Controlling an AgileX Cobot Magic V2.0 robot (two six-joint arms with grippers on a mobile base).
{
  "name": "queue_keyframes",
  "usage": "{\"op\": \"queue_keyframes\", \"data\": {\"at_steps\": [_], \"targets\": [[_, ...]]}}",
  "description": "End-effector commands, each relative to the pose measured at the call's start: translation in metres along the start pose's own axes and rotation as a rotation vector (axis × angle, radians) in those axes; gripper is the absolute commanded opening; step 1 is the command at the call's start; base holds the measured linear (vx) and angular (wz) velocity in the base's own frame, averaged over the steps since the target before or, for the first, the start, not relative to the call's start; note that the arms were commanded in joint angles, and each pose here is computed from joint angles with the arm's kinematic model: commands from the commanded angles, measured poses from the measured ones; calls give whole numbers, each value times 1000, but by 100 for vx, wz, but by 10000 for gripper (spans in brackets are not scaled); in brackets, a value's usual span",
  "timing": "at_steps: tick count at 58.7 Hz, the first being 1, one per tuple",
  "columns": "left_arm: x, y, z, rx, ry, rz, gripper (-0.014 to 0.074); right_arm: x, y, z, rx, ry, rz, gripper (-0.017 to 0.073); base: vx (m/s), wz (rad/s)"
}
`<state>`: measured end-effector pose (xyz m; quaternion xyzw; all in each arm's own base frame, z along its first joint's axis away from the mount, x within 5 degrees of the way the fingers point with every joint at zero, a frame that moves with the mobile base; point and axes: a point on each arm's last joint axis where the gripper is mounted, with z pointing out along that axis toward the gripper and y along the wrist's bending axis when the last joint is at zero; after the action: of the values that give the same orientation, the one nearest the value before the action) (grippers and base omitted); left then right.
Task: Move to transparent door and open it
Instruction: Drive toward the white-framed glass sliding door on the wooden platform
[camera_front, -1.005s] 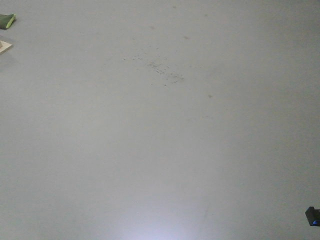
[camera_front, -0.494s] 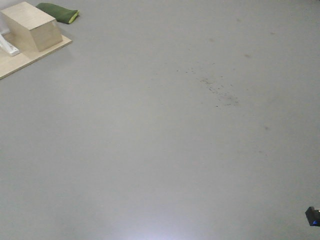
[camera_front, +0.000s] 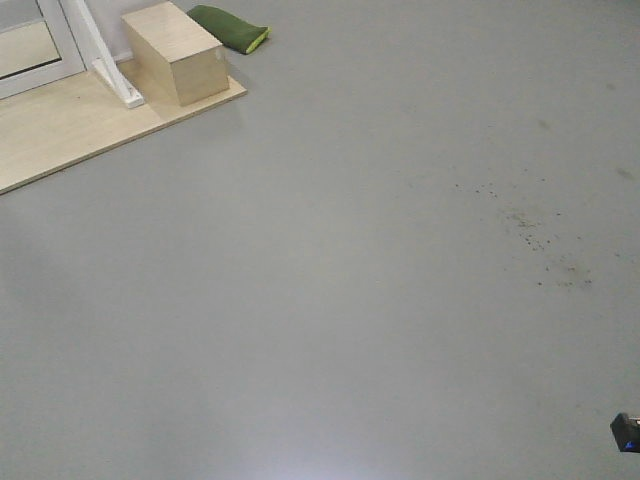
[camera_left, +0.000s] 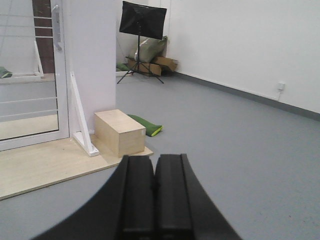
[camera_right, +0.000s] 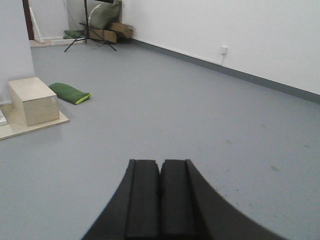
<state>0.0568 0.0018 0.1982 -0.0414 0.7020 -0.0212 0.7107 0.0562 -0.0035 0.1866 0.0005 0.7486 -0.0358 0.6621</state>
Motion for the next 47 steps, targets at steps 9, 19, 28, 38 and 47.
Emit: {"op": "queue_keyframes", "data": {"at_steps": [9, 19, 28, 38, 47], "targets": [[-3, -1, -1, 10, -80, -10, -3, -7, 0, -1, 0, -95, -15, -6, 39, 27], [-3, -1, -1, 10, -80, -10, -3, -7, 0, -1, 0, -95, -15, -6, 40, 25], [-3, -1, -1, 10, -80, -10, -3, -7, 0, -1, 0, -95, -15, -6, 41, 29], [-3, -1, -1, 10, -80, -10, -3, -7, 0, -1, 0, -95, -15, -6, 40, 33], [-3, -1, -1, 10, -80, -10, -3, -7, 0, -1, 0, -95, -15, -6, 38, 39]]}}
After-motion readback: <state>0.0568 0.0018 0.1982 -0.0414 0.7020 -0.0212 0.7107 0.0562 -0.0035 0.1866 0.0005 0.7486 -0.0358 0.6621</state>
